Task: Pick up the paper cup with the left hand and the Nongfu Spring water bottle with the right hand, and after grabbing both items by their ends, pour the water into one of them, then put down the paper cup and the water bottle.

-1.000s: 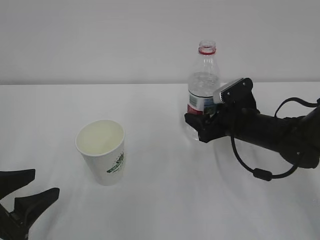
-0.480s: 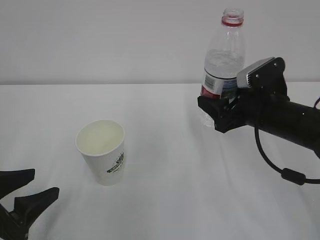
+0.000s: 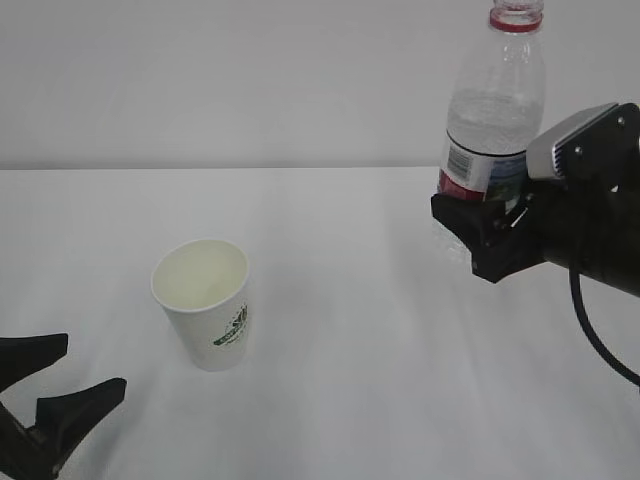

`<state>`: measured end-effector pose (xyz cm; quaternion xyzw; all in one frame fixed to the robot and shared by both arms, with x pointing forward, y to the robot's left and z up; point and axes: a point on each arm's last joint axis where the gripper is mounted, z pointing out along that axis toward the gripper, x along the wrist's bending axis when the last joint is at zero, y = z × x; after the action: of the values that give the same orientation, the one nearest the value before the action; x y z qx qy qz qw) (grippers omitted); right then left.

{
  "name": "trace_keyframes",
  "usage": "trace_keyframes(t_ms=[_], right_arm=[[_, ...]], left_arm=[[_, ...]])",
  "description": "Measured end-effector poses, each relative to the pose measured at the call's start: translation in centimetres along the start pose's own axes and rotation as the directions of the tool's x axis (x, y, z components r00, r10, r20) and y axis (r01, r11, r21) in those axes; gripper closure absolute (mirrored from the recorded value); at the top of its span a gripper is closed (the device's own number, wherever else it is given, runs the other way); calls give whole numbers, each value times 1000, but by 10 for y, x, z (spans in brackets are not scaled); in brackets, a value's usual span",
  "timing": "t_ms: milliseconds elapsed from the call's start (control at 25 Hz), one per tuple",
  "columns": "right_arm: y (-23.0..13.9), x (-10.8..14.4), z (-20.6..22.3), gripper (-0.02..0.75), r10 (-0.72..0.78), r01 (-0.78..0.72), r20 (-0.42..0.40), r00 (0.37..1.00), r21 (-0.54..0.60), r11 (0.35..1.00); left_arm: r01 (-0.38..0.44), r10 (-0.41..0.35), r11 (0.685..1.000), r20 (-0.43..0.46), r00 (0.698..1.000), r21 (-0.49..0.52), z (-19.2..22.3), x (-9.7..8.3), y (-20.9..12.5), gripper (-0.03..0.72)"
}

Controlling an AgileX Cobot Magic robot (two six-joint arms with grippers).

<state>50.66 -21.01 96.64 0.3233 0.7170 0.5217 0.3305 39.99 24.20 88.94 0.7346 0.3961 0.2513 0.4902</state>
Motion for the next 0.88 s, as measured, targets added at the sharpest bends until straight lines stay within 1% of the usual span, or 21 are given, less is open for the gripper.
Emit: trace_keyframes(t_ms=[160,240,400,560,880], right_arm=[[1,2,-9,217,-7,7,8,1000,10,1000],[1,3,-11,217,-8,8,9,1000,14,1000],[1,3,-11,217,-10,9,10,1000,16,1000],[1,3,-11,217,-10,9,10,1000,16,1000],[1,3,-11,217,-10,10,10,1000,17,1000]], left_arm=[[32,-32,999,26,999,17,11,3,-2,1],[32,-34,999,60,998,35,18,3,-5,-1],[13,-17,999,112,994,38,31,4,-5,-3],[-1,-4,999,145,989,36,44,8,-5,-4],[-35,34,999,179,983,5,58,12,1,-4]])
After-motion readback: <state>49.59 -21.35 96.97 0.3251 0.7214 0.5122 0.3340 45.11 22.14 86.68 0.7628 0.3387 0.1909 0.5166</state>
